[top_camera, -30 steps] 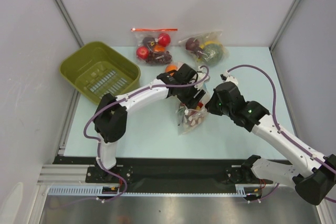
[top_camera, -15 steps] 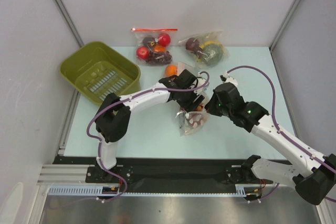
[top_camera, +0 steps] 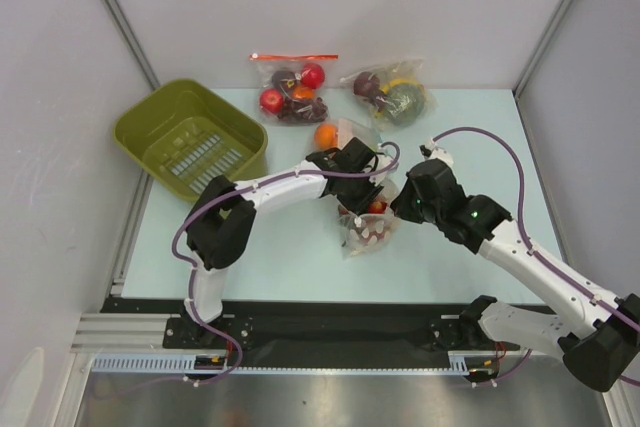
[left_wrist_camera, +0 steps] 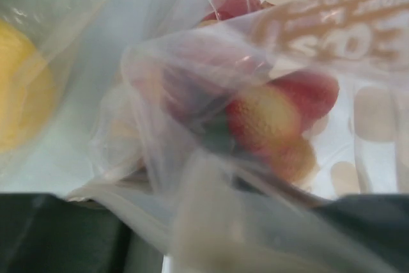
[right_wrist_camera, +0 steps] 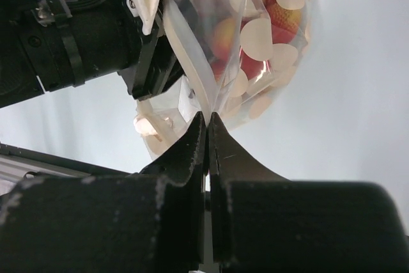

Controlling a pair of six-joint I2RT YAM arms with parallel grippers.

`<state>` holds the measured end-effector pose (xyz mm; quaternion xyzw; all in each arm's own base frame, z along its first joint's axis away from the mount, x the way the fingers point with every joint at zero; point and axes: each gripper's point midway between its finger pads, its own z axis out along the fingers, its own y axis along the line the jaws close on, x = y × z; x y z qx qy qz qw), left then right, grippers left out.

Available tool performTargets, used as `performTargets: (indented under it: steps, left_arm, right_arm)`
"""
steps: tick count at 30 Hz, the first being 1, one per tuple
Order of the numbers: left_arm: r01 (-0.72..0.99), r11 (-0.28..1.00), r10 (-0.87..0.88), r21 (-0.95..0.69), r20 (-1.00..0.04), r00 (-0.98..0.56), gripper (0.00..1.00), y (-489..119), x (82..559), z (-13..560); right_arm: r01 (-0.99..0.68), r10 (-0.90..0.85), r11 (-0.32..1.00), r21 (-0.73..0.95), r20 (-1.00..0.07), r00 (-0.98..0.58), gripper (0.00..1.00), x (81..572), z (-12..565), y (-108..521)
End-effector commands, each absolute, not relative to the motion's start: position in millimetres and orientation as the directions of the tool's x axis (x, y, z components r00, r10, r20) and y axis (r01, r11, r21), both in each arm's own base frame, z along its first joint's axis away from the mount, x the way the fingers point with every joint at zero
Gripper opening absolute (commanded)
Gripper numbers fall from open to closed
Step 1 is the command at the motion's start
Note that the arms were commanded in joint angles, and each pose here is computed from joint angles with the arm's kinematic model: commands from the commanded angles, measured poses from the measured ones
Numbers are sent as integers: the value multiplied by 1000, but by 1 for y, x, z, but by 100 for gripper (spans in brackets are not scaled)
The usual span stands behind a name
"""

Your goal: Open the zip-top bag and remove the fake food

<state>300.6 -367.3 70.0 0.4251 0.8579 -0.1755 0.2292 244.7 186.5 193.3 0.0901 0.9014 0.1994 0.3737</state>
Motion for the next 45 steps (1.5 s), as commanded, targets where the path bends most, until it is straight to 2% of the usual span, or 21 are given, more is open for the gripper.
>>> performTargets:
  steps: [1, 5, 10, 22, 26, 38, 40, 41, 44, 45]
  left_arm:
    - [808, 578, 657, -116, -521, -545, 32, -359, 295, 65]
    - [811, 559, 638, -170, -537, -552, 11, -369, 289, 78]
    - [813, 552, 603, -186, -584, -543, 0, -374, 289, 105]
    - [829, 521, 501, -204, -713, -491, 0, -375, 280, 190]
    - [861, 439, 454, -257, -763, -460, 0, -385, 266, 215]
    - [893, 339, 397, -295, -816, -420, 0, -386, 247, 245]
    - [881, 357, 395, -310, -805, -443, 0, -381, 254, 234]
    - [876, 361, 393, -319, -800, -453, 0, -379, 257, 230]
    - [857, 373, 381, -355, -784, -490, 0, -373, 270, 215]
    - [853, 377, 383, -362, -777, -499, 0, -372, 272, 209]
  right_arm:
    - [31, 349, 896, 443, -659, -667, 0, 248, 203, 182]
    - [39, 348, 899, 436, -659, -667, 0, 247, 201, 180]
    - [50, 342, 906, 420, -660, -669, 0, 246, 199, 175]
    - [61, 319, 922, 383, -660, -680, 0, 252, 197, 174]
    - [65, 321, 921, 384, -655, -684, 0, 255, 199, 175]
    - [71, 316, 922, 379, -636, -704, 0, 268, 196, 172]
    - [74, 348, 906, 417, -631, -694, 8, 275, 198, 164]
    - [64, 367, 893, 445, -641, -674, 27, 276, 205, 158]
    - [25, 420, 848, 530, -642, -642, 56, 283, 213, 144]
    - [-8, 430, 830, 558, -649, -627, 59, 279, 222, 142]
